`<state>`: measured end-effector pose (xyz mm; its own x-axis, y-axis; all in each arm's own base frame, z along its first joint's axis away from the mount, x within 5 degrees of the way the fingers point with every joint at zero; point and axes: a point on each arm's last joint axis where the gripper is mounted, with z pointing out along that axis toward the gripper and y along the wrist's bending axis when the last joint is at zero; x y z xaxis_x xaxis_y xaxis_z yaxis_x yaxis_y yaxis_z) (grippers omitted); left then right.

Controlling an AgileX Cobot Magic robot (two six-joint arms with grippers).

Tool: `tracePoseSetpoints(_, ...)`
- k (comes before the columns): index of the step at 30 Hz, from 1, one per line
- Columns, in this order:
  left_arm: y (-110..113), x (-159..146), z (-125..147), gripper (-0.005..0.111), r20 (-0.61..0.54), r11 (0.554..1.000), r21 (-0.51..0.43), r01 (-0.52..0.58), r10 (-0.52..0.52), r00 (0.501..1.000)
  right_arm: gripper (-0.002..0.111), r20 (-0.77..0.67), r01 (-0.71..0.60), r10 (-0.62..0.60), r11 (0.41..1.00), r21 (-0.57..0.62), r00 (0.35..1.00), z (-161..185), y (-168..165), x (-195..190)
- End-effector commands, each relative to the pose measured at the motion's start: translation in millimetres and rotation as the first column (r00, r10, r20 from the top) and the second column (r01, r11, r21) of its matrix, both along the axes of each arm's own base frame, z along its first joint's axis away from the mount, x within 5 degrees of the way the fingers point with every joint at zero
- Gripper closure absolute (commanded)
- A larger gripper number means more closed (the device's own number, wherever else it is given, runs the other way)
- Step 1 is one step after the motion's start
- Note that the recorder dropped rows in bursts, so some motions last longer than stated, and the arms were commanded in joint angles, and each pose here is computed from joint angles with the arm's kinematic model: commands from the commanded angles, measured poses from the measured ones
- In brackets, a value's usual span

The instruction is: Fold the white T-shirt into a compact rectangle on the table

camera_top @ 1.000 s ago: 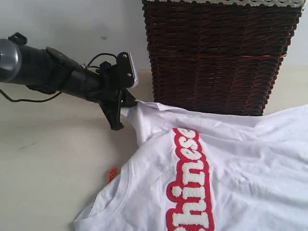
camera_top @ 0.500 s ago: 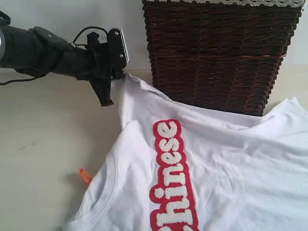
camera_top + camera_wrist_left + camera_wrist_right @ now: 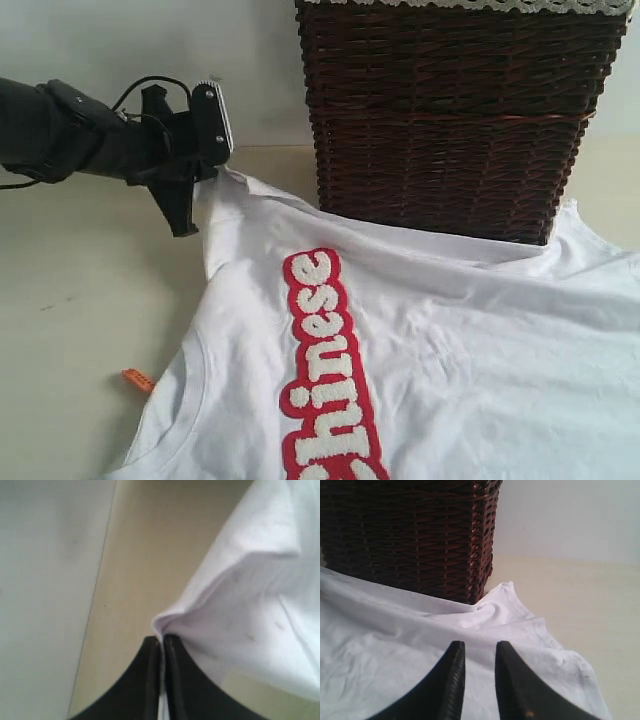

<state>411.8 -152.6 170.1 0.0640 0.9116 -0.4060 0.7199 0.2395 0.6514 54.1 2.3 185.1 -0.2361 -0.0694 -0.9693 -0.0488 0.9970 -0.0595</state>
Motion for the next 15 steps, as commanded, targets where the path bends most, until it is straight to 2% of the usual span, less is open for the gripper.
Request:
tracePoseSetpoints(1, 5.0, 3.7, -11.3, 0.107, -0.037, 0.999, -0.021, -0.035, 0.034, 0.999, 0.085, 0.010, -0.001, 0.001, 1.000, 0.002, 1.000, -0.7, 0.1, -0.1)
tracePoseSetpoints(5, -11.6, 4.6, -28.6, 0.107, -0.096, 0.999, -0.036, 0.023, -0.026, 0.995, 0.085, 0.010, -0.001, 0.001, 1.000, 0.002, 1.000, -0.7, 0.1, -0.1)
tracePoseSetpoints(9, -35.5, 19.4, -20.3, 0.105, -0.053, 0.995, -0.099, 0.022, -0.027, 0.998, 0.085, 0.010, -0.001, 0.001, 1.000, 0.002, 1.000, -0.7, 0.1, -0.1)
tracePoseSetpoints(10, -41.3, 25.8, -13.0, 0.097, -0.054, 0.984, -0.177, -0.024, 0.014, 0.998, 0.085, 0.010, -0.001, 0.001, 1.000, 0.002, 1.000, -0.7, 0.1, -0.1)
tracePoseSetpoints(11, -43.3, 27.8, -9.8, 0.092, -0.059, 0.977, -0.210, -0.040, 0.028, 0.998, 0.085, 0.010, -0.001, 0.001, 1.000, 0.002, 1.000, -0.7, 0.1, -0.1)
tracePoseSetpoints(12, -45.5, 32.4, -5.3, 0.077, -0.070, 0.958, -0.273, -0.083, 0.066, 0.995, 0.085, 0.010, -0.001, 0.001, 1.000, 0.002, 1.000, -0.7, 0.1, -0.1)
tracePoseSetpoints(13, -46.2, 33.6, -3.9, 0.070, -0.075, 0.952, -0.292, -0.096, 0.077, 0.994, 0.085, 0.010, -0.001, 0.001, 1.000, 0.002, 1.000, -0.7, 0.1, -0.1)
tracePoseSetpoints(14, -46.2, 35.0, -3.5, 0.055, -0.085, 0.938, -0.319, -0.132, 0.110, 0.990, 0.085, 0.010, -0.001, 0.001, 1.000, 0.000, 1.000, -0.7, 0.1, -0.1)
tracePoseSetpoints(15, -45.1, 35.8, -3.3, 0.049, -0.084, 0.935, -0.322, -0.148, 0.128, 0.988, 0.085, 0.010, -0.001, 0.001, 1.000, 0.000, 1.000, -0.7, 0.1, -0.1)
